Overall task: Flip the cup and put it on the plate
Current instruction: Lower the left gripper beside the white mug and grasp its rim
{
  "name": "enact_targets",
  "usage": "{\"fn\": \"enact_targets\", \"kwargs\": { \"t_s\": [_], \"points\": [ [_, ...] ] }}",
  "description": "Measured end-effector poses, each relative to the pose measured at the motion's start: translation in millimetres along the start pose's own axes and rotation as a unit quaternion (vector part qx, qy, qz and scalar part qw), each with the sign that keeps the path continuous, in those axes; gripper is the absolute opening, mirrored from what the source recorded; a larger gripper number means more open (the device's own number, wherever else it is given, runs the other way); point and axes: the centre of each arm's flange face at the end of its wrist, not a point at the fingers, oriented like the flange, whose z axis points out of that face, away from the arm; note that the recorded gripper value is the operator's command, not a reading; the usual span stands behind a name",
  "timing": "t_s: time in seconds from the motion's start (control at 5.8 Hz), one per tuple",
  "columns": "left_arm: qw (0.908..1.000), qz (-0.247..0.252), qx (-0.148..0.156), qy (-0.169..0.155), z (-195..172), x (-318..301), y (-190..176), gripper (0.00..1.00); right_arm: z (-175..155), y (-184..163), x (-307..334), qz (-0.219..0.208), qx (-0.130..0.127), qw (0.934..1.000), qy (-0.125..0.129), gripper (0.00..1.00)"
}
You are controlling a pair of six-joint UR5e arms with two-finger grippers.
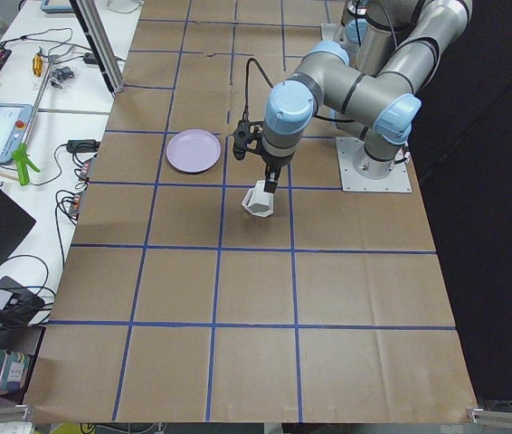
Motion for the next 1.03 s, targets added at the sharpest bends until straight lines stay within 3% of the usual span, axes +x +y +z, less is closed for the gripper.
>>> {"fn": "enact_targets", "kwargs": {
  "t_s": [0.34,0.52,0.86,1.03],
  "points": [
    [0.9971,-0.007,0.006,0.075,49.7,-91.9,34.4,0.99,0.0,0.0,0.0,0.000,0.000,1.0000,0.000,1.00],
    [0.9910,-0.011,0.020,0.132,89.9,-124.8,34.7,0.99,0.0,0.0,0.0,0.000,0.000,1.0000,0.000,1.00],
    [0.9704,-0.009,0.042,0.238,173.4,-151.8,10.6,0.98,0.0,0.0,0.0,0.000,0.000,1.0000,0.000,1.00],
    [0.9596,-0.001,0.041,0.278,197.3,-138.9,-11.5,0.98,0.0,0.0,0.0,0.000,0.000,1.0000,0.000,1.00]
  ]
}}
